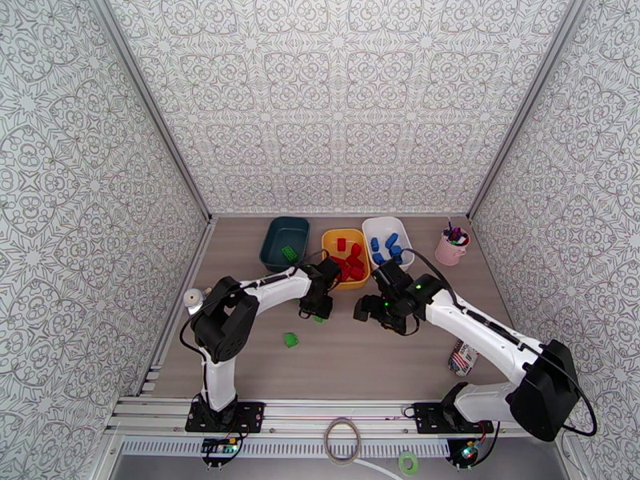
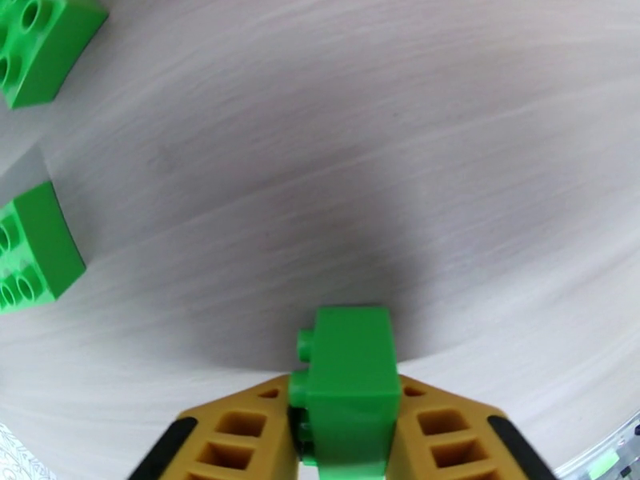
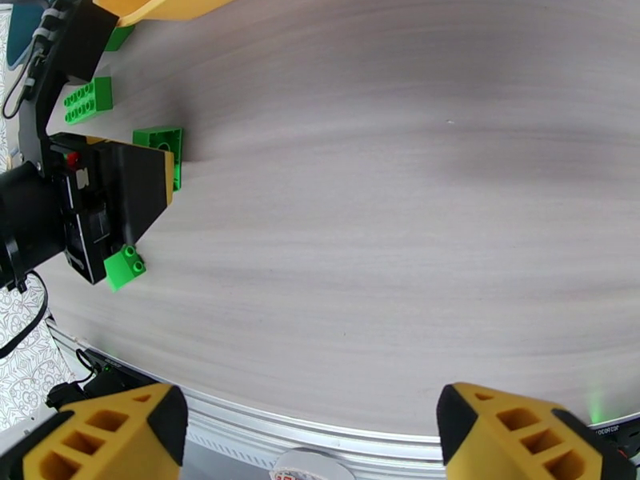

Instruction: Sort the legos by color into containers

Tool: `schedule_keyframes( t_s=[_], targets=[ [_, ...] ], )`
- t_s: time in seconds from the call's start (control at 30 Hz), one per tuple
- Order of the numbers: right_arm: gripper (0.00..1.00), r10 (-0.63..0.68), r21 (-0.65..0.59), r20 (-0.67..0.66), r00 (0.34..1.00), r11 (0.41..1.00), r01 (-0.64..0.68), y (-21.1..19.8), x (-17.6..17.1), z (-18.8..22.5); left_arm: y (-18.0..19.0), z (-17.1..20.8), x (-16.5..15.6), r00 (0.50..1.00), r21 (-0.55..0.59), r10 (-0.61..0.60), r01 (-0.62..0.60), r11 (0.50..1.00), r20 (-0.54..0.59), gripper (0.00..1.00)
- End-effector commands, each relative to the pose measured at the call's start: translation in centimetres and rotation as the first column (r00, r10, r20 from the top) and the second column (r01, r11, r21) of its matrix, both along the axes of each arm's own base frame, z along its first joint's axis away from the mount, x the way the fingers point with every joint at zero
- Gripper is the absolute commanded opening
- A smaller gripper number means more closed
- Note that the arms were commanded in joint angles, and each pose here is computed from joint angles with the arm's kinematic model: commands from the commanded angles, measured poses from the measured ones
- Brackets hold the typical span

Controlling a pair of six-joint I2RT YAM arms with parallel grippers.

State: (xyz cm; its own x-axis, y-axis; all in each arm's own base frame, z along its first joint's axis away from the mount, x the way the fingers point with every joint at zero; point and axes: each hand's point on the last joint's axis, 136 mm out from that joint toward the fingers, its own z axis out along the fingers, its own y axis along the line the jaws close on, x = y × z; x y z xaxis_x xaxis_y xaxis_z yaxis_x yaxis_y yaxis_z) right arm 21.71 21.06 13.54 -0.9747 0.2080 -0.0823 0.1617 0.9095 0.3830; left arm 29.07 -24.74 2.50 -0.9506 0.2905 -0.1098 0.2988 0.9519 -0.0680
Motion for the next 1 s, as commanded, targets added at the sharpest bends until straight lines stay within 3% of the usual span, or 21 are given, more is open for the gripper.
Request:
schedule_keyframes(
  t_s=[0.0, 0.2, 0.4, 0.7, 0.97],
  targets=[
    [0.87, 0.015, 0.034, 0.03, 0.999, 0.999, -0.016, 1.0, 0.7, 0.8, 0.3, 1.6, -0.5, 0.999, -0.011, 0.027, -0.027, 1.0, 0.02, 0.28],
    [0.87, 0.023, 0.1, 0.045, 0.999, 0.995, -0.027, 3.0, 1.9, 0.8, -0.1, 5.2, -0.2, 0.995, -0.104, 0.07, -0.061, 0.993, 0.076, 0.27],
    [0.88, 0.079, 0.14, 0.067, 0.995, 0.986, -0.087, 7.0, 4.4, 1.4, 1.8, 8.9, 2.2, 0.978, -0.204, 0.171, -0.144, 0.968, 0.122, 0.27],
    [0.91, 0.1, 0.107, 0.146, 0.984, 0.987, -0.116, 11.2, 10.2, 4.1, 8.0, 12.4, 9.6, 0.92, -0.323, 0.365, -0.306, 0.896, 0.141, 0.26],
    [0.92, 0.075, 0.073, 0.196, 0.978, 0.993, -0.091, 12.0, 14.3, 5.5, 12.1, 12.3, 16.9, 0.886, -0.316, 0.441, -0.38, 0.869, 0.147, 0.26]
  ],
)
